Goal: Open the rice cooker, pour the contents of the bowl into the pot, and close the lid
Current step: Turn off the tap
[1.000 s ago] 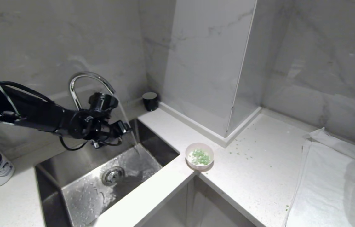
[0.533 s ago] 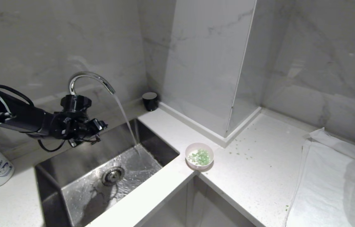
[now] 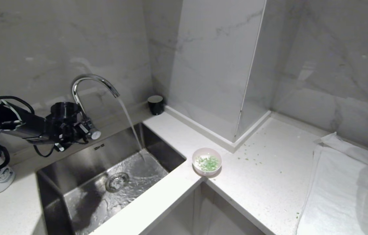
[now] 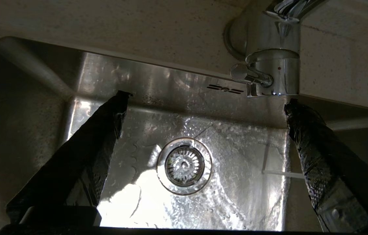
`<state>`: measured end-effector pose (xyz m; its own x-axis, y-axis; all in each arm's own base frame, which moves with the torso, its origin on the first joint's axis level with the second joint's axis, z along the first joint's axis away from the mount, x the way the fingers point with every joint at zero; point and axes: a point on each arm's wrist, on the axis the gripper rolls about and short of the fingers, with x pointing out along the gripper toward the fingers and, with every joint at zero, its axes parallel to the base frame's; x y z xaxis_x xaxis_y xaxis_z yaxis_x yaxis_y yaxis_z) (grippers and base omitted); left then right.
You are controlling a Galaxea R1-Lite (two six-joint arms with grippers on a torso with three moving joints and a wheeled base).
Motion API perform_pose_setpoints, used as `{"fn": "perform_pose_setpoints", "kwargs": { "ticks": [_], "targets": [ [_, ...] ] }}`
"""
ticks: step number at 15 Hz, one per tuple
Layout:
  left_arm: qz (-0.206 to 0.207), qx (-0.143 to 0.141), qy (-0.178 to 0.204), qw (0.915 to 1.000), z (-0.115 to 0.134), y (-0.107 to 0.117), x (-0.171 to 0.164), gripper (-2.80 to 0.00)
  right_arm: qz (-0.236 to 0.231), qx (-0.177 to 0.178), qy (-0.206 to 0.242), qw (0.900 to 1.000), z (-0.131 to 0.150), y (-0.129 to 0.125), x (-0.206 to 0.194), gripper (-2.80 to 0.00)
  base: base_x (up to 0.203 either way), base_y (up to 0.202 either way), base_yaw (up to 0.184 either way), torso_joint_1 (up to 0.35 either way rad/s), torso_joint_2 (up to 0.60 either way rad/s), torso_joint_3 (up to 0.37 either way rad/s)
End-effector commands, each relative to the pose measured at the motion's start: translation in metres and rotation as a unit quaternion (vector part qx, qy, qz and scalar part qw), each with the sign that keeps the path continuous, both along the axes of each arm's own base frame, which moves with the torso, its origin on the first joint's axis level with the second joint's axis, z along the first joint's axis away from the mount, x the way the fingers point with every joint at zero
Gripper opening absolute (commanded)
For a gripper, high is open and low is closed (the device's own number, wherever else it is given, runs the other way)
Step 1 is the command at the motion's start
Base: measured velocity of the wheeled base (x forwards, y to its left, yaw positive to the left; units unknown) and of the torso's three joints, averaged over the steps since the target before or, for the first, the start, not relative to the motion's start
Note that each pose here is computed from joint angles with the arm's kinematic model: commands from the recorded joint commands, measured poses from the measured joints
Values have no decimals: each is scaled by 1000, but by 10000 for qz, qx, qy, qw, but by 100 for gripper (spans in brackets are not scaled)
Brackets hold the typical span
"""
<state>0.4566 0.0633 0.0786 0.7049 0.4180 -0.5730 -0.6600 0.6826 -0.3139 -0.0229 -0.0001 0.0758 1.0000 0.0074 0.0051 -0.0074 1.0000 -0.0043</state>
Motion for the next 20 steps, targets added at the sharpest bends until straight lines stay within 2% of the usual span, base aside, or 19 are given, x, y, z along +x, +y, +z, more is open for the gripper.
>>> {"fn": "perform_pose_setpoints", "kwargs": {
  "ticks": [1,5,6,7,12,20],
  "targets": [
    [54,-32,97,9999,-19,4,9,0,1,-2,10,10000,0,0,0,-280,0,0,0,0,0,0],
    [59,-10,-32,10000,-24,5,23,0,1,-2,10,10000,0,0,0,-280,0,0,0,0,0,0],
    [65,7,-83,9999,-24,5,27,-229,1,-2,10,10000,0,0,0,-280,0,0,0,0,0,0],
    [68,19,-123,9999,-24,5,30,-280,1,-2,10,10000,0,0,0,-280,0,0,0,0,0,0],
    [332,201,-209,9990,-31,9,41,-280,1,-2,10,10000,0,0,0,-280,0,0,0,0,0,0],
    [527,253,-416,9974,-24,25,47,-280,1,-2,10,10000,0,0,0,-280,0,0,0,0,0,0]
  ]
}}
